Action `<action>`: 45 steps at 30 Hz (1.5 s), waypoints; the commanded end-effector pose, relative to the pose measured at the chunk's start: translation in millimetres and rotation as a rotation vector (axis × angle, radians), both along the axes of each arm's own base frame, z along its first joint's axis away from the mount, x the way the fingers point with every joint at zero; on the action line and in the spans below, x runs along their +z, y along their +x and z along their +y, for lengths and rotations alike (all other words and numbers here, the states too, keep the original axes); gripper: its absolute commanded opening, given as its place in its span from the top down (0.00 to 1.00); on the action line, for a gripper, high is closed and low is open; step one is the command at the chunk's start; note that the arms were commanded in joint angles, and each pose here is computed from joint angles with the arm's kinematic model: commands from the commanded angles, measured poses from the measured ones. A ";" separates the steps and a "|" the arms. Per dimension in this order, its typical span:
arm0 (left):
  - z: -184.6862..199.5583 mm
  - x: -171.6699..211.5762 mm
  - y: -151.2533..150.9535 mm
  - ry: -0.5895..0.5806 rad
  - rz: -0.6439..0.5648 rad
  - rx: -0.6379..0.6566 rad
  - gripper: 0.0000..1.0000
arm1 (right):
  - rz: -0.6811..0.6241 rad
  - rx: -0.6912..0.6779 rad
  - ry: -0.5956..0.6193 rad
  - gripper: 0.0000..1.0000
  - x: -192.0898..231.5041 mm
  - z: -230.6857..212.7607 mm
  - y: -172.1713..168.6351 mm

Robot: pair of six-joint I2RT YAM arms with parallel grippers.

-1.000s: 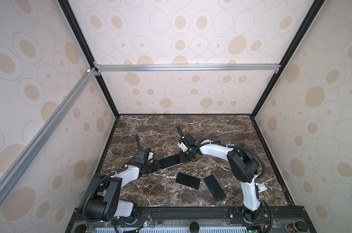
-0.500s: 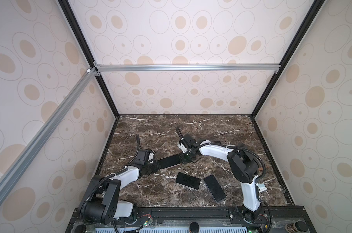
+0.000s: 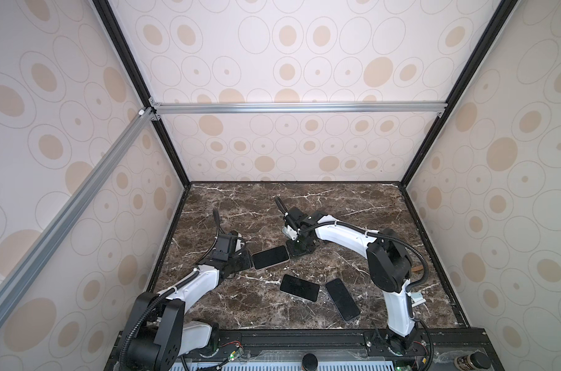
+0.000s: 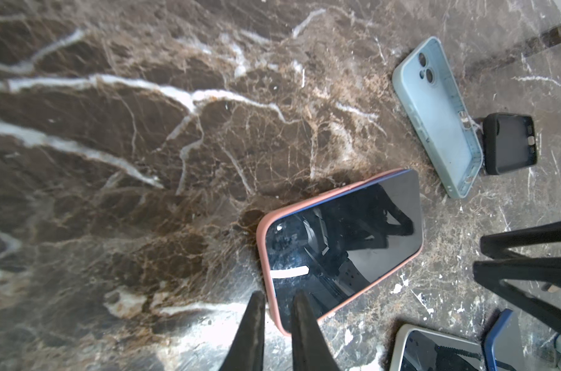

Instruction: Put the phone into the phone case

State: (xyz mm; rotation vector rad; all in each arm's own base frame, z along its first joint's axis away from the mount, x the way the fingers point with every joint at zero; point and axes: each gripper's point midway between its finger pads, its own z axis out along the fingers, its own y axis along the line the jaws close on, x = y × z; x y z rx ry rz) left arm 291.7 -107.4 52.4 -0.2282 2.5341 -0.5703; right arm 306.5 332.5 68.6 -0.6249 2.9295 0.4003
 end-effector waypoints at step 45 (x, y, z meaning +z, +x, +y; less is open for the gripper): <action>0.4 -6.1 10.2 -0.037 0.032 -0.070 0.73 | -0.040 -0.010 0.011 0.73 -20.6 23.1 39.3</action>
